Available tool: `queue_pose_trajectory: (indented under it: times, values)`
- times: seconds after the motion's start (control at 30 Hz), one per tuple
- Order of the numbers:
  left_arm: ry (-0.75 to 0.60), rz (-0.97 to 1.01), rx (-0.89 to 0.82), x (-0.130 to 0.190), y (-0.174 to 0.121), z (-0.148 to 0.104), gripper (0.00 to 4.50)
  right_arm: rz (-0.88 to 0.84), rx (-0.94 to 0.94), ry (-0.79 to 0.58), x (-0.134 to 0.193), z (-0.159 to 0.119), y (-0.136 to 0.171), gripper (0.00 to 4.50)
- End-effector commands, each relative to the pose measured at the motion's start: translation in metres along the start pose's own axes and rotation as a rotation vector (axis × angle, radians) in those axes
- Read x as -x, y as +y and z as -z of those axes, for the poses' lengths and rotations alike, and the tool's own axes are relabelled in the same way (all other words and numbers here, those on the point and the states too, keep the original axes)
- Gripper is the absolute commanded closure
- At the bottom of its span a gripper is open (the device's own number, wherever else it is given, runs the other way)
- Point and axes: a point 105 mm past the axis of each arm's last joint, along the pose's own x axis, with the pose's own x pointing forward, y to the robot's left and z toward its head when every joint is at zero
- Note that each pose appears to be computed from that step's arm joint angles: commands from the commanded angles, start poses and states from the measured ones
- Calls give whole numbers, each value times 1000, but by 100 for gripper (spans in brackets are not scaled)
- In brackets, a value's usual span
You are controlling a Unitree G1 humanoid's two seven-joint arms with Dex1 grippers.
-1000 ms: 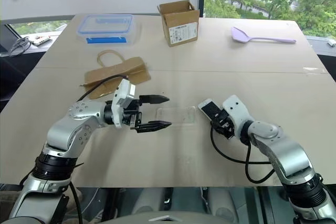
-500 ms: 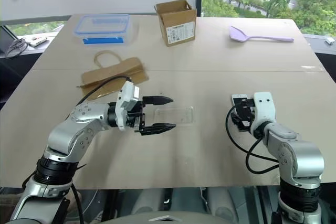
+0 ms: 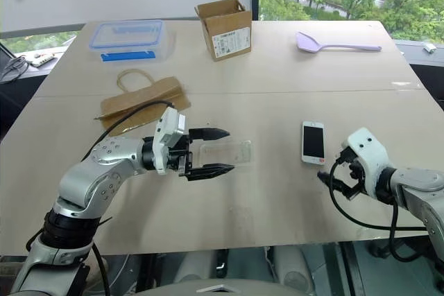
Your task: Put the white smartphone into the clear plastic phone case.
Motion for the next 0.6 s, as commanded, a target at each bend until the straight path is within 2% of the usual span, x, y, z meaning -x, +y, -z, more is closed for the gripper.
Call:
queue_pose_trajectory:
  times: [0.03, 0.37, 0.5, 0.6]
  values:
    - [-32, 9, -30, 2, 1, -9, 0, -64, 23, -31, -10, -6, 6, 5]
    - [-30, -9, -22, 8, -4, -5, 0, -203, 74, -68, -40, -23, 29, 5]
    - [-33, -14, -20, 7, -4, -5, 0, -305, 128, -135, -50, -42, 51, 5]
    - [-36, -14, -19, 6, -5, -3, 0, -380, 168, -239, -67, -68, 68, 5]
